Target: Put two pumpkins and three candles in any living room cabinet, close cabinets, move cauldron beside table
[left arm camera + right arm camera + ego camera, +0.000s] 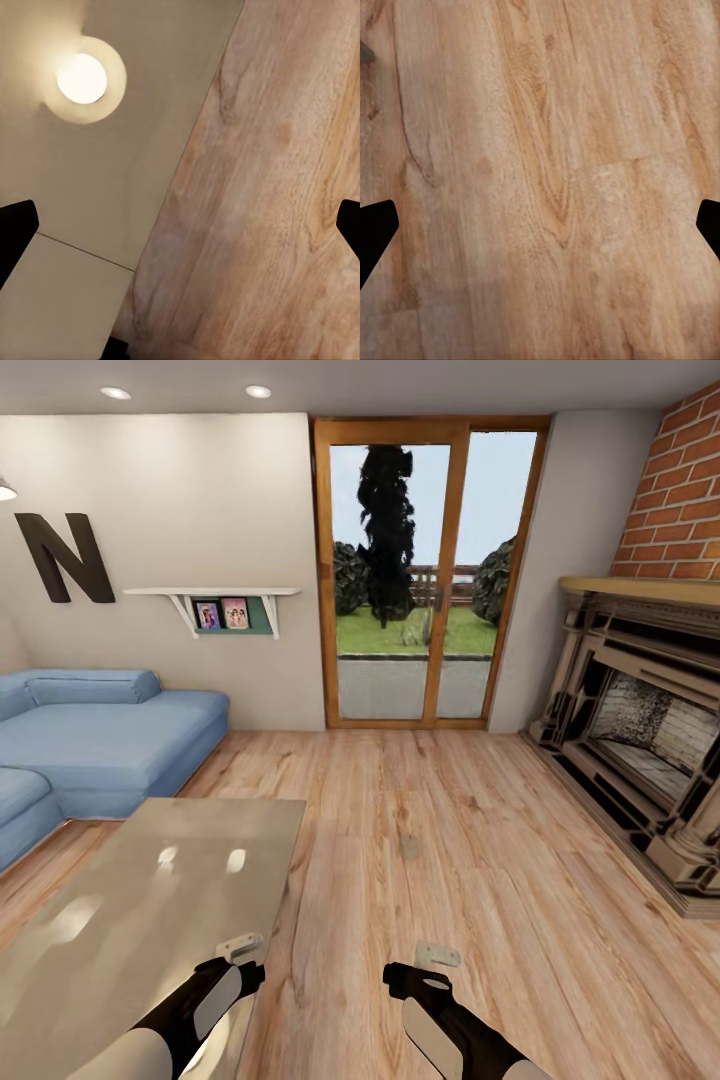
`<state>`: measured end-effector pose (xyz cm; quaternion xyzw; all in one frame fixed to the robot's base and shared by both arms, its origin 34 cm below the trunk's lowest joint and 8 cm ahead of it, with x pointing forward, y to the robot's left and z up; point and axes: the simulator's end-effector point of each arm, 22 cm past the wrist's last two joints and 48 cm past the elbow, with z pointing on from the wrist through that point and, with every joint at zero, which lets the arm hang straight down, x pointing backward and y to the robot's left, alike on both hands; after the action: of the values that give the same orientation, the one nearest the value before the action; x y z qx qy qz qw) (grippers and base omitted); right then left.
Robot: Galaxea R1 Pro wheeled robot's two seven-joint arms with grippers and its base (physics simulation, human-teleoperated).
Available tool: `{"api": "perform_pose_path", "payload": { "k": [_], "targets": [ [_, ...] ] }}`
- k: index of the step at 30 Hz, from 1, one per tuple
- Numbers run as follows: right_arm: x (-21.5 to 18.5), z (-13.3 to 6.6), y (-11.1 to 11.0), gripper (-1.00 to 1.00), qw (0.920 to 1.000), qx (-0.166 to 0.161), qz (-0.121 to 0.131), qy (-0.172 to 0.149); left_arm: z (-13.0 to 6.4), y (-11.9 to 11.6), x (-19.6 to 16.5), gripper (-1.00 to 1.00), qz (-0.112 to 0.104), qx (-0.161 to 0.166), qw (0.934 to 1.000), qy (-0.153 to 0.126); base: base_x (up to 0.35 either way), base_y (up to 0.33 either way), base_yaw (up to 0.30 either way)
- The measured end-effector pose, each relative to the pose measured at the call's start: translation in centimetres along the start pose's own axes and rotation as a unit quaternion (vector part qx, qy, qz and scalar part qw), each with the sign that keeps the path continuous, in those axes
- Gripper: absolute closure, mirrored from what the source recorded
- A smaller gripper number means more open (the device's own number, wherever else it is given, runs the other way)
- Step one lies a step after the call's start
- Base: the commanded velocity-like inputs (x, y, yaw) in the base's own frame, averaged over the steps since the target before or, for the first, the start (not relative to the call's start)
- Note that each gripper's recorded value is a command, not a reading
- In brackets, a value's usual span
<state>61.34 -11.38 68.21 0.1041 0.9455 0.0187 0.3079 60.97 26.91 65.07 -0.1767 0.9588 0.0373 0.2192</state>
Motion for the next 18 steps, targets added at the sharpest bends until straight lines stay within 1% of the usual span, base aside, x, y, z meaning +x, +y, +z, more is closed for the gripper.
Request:
{"api": "perform_pose_path", "payload": {
  "k": [4,10,18],
  "targets": [
    [0.00,-0.01,0.00,-1.00,1.0000,0.000,0.000,0.000,-0.01,0.00,0.00,-1.00,0.000,0.000,1.0000,0.000,0.058,0.034,0.000],
    [0.00,-0.02,0.00,-1.00,1.0000,0.000,0.000,0.000,-0.02,0.00,0.00,-1.00,0.000,0.000,1.0000,0.000,0.132,0.069,0.000],
    [0.00,-0.02,0.00,-1.00,1.0000,0.000,0.000,0.000,-0.03,-0.07,0.03,-1.00,0.000,0.001,1.0000,0.000,0.118,0.008,0.000]
  ]
}}
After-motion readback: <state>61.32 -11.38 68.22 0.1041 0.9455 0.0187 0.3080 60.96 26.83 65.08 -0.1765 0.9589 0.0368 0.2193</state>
